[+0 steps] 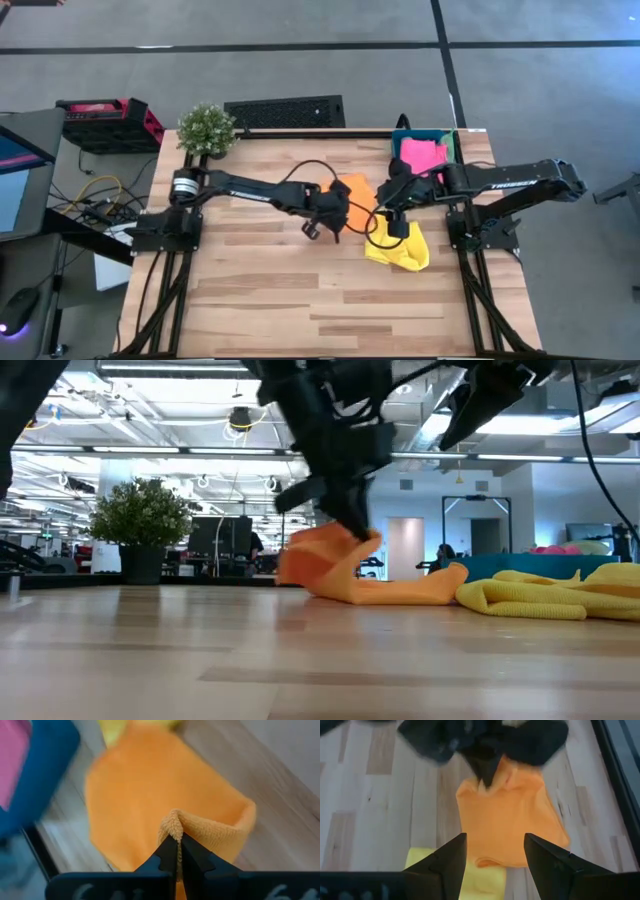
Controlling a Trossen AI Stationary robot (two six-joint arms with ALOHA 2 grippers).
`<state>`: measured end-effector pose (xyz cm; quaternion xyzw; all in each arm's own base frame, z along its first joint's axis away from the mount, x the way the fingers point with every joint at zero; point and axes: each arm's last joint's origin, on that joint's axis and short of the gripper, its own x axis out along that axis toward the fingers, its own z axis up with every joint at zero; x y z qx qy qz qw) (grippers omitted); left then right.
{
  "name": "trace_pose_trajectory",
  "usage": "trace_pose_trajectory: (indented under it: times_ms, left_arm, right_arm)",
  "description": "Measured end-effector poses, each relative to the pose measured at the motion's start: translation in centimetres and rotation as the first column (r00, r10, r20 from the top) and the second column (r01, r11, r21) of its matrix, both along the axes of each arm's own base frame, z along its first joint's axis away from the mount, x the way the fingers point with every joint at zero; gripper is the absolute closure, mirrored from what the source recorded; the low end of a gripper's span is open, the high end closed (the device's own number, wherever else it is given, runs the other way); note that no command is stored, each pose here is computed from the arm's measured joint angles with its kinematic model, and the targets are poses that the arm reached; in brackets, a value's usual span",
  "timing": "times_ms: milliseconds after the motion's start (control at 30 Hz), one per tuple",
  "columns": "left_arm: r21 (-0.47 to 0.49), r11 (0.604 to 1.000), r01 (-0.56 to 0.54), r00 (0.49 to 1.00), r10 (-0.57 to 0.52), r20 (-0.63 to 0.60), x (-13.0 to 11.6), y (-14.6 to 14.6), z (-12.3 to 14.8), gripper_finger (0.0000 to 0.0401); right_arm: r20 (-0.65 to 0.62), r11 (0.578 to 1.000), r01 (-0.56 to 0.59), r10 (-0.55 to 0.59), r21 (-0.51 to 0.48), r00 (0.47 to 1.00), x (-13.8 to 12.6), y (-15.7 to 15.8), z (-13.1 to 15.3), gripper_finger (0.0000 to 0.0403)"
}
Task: Fold microfiber towels
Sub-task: Fold the orange microfiber towel on the table
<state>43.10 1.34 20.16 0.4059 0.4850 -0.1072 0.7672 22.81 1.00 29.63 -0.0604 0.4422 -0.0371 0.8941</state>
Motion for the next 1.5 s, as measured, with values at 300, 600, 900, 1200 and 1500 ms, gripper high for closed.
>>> trace_pose_trajectory:
  times_ms: [300,600,900,1200,1500]
  left_arm:
    - [0.098,0.967,0.237,0.972,-0.236,-0.019,3.8,0.7,-0.4,0.0401]
    - [0.117,0.939,0.324,0.943,-0.331,0.047,5.9,1.8,-0.6,0.0401]
    - [0.102,0.927,0.361,0.926,-0.370,0.080,6.4,1.7,-1.1,0.0401]
    - [0.113,0.936,0.333,0.936,-0.343,0.082,7.0,1.8,-2.6,0.0355]
    - [0.240,0.951,0.194,0.976,-0.212,0.050,7.1,1.4,-2.9,0.0284]
  right_arm:
    - [0.002,1.000,0.020,-0.020,0.016,1.000,-1.0,-0.1,0.5,0.0181]
    - [-0.003,0.998,0.053,-0.053,0.015,0.999,-2.2,-0.2,1.0,0.0181]
    - [0.000,0.997,0.075,-0.075,-0.014,0.997,-2.8,-0.4,1.3,0.0181]
    - [0.003,0.997,0.075,-0.075,-0.014,0.997,-2.8,-0.4,1.3,0.0181]
    - [0.003,0.997,0.075,-0.075,-0.014,0.997,-2.8,-0.4,1.3,0.0181]
